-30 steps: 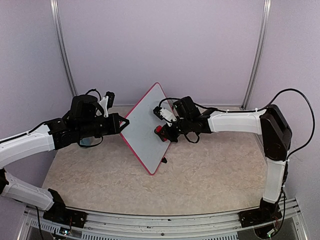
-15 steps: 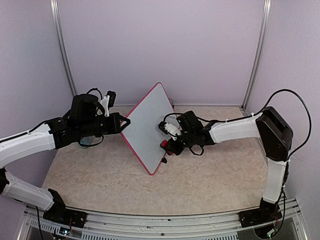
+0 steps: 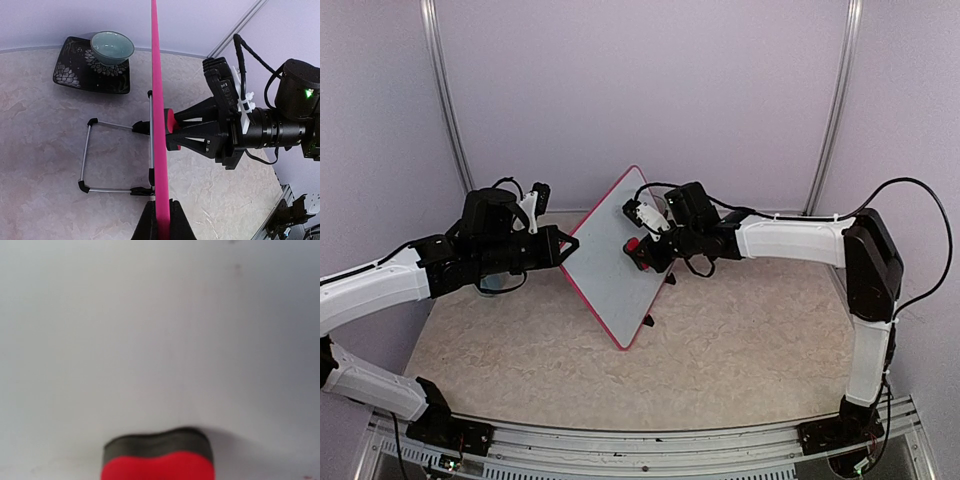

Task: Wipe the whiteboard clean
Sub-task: Erase the whiteboard at the center of the board.

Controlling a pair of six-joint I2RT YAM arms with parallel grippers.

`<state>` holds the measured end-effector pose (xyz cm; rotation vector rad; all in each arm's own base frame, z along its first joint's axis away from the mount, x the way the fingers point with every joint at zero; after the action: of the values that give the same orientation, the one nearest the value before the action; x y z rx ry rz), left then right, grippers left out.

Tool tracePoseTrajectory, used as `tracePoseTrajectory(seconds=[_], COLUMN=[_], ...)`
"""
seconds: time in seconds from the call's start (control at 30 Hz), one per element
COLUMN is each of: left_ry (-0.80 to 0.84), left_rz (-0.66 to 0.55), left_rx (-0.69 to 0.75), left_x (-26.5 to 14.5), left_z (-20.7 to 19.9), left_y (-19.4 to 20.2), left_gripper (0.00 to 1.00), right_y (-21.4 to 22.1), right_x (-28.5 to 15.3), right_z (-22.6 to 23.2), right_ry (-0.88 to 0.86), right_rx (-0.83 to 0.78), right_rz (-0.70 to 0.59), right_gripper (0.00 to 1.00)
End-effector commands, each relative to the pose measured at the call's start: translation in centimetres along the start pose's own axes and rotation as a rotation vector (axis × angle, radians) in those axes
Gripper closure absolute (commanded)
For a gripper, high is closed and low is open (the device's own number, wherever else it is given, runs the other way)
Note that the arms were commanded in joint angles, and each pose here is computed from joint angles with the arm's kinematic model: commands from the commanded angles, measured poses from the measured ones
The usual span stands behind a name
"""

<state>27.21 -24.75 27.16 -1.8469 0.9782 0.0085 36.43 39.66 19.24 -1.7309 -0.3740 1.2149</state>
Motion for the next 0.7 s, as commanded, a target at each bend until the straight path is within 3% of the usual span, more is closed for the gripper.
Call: tracePoseTrajectory(seconds=[0.0,0.37,0.53,0.67], left_ry=[0.070,0.076,0.076,0.077], left_rz=[0.146,0.146,0.150,0.152], left_rx=[0.056,0.058,0.055,0.055], left_x=[0.2,0.3,0.4,0.5], left_z=[-1.0,-1.1,-1.0,-1.0], left_y=[3.3,3.3,3.4,3.5], left_gripper=[1.00,1.00,1.00,1.00], right_y=[3.5,10.6,9.0,4.8], right_x=[2.4,3.1,2.9,2.0], right_z=[0.5,0.3,0.3,0.1], right_ry=[-0.017,-0.044,-0.067,-0.058], right_rx=[0.007,0.078,0.075,0.043], right_rz=[0.043,0.147,0.117,0.050], right_gripper=[1.00,1.00,1.00,1.00])
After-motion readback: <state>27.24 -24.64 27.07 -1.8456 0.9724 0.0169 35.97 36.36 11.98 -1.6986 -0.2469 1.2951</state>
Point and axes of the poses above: each gripper's point midway between its finger pads, its own x axis out along the fingers, its own z axis along the line the jaws close on, y = z × x, the point moved 4 cm from there along -x, back along the fingers, and after that the axes turned 2 degrees about -x, right-handed, at the moved point
